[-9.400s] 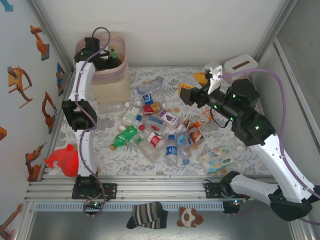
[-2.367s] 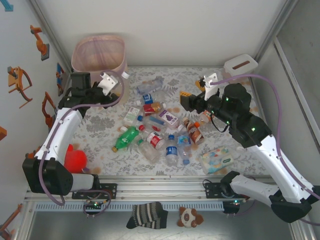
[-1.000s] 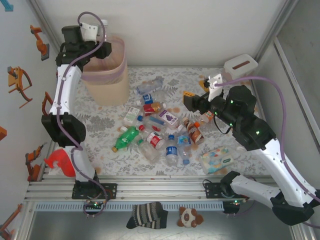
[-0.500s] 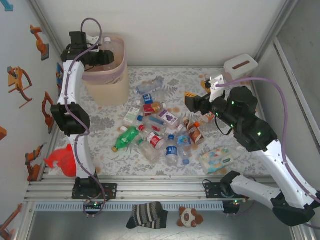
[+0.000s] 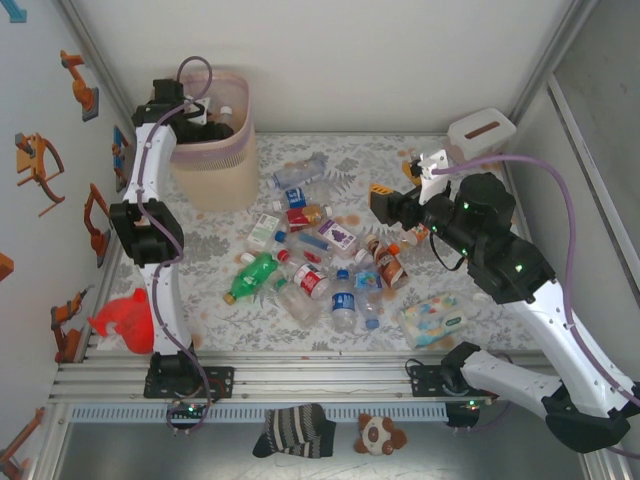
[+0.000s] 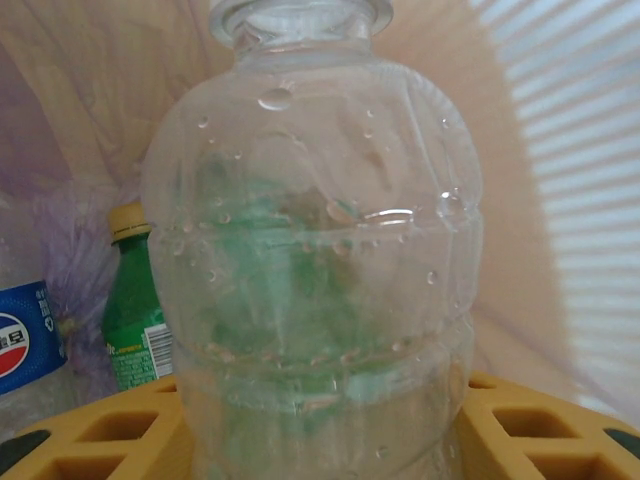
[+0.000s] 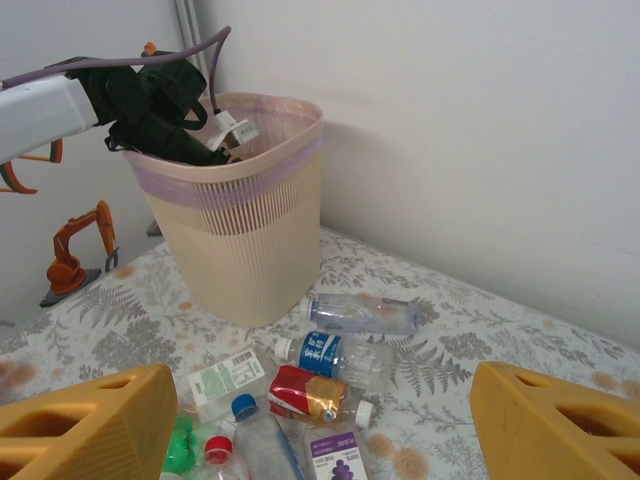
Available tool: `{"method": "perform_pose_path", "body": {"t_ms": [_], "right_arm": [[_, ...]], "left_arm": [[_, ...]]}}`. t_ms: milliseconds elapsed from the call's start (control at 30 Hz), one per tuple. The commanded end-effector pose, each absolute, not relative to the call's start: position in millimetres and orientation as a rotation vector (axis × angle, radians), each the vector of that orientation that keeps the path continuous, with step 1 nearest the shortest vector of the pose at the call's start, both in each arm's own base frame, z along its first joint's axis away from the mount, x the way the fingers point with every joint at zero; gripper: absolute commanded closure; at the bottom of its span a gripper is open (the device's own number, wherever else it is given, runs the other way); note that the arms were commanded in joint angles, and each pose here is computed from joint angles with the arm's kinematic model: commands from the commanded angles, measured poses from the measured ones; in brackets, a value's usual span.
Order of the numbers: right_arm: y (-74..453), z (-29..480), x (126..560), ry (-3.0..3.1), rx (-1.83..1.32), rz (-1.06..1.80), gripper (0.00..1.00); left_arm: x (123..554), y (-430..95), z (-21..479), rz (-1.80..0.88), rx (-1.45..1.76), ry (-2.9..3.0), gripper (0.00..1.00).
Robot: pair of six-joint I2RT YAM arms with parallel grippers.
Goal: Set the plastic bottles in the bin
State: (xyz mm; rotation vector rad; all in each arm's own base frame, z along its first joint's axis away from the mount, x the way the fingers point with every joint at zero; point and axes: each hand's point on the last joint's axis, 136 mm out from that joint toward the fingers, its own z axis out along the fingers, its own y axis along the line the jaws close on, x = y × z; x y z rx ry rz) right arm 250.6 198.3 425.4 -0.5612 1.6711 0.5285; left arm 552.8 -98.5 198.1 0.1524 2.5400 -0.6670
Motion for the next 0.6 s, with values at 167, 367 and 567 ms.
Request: {"method": "perform_pose_path", "body": {"t_ms": [167, 367, 567], "right_arm": [[193.4, 439.2, 247.1, 1.635, -0.548, 0.519, 0.24], [192.2, 439.4, 245.9, 1.634, -0.545, 0.519, 0.24], [194.2, 439.9, 246.5, 1.630, -0.548, 0.528, 0.24]], "left_arm": [[549.7, -99.4, 159.0, -0.673, 0.174, 2.638, 0.41], [549.8, -99.3, 160.2, -0.665, 0.173, 2.638, 0.32], [551.4, -98.5, 169.9, -0.646, 0.179, 2.617, 0.27]]}}
